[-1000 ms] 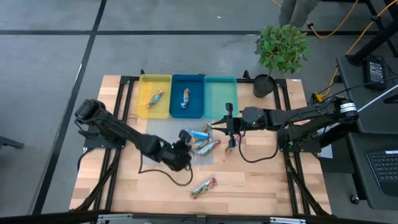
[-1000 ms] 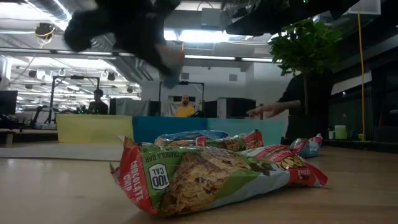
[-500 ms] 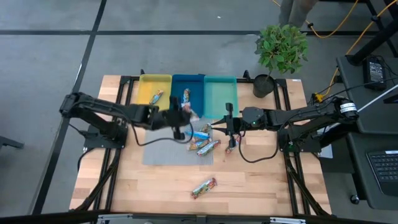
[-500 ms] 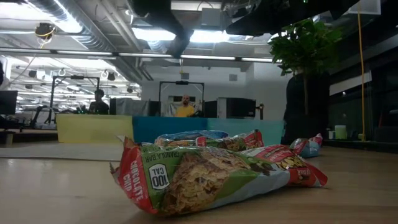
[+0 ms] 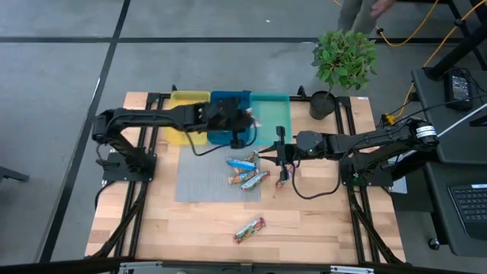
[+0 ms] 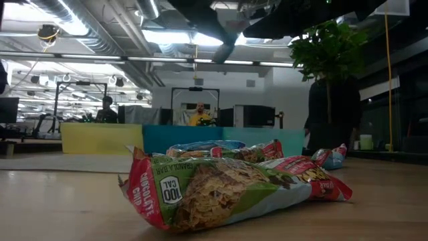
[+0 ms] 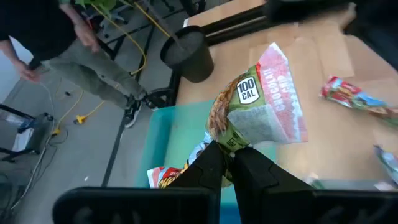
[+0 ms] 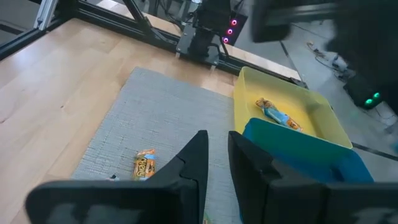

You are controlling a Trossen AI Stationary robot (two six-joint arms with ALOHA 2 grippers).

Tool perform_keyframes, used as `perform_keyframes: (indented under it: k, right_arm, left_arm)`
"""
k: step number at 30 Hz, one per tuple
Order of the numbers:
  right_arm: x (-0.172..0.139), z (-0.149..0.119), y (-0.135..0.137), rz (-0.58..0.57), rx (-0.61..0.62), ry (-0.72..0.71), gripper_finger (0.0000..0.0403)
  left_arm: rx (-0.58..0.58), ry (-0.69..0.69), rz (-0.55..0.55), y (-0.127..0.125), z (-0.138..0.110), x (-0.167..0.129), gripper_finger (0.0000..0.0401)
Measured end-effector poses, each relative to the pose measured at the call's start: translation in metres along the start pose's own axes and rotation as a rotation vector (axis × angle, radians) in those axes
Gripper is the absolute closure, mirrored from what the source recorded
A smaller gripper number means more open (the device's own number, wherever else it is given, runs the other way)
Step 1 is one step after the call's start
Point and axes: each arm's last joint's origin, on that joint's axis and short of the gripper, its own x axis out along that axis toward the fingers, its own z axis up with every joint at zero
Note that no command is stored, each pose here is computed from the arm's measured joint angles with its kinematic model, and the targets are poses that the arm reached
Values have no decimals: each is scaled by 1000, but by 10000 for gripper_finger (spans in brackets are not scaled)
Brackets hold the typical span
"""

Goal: Pick and place Granola Bars by type
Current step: Put the red granola bar into the light blue bin

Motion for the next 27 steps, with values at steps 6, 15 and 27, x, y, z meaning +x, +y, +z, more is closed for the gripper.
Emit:
perform_keyframes:
  k: [6,15,27]
  right_arm:
    - [0,-7,2,23,44,74,336]
    - [-2,-17,5,50,78,179,336]
    - [-4,-27,8,67,149,288,336]
  left_arm:
    - [-28,-24,-68,22,14,29,384]
    - [32,73,-189,21,-13,81,384]
    - [74,154,-236,21,-49,130,384]
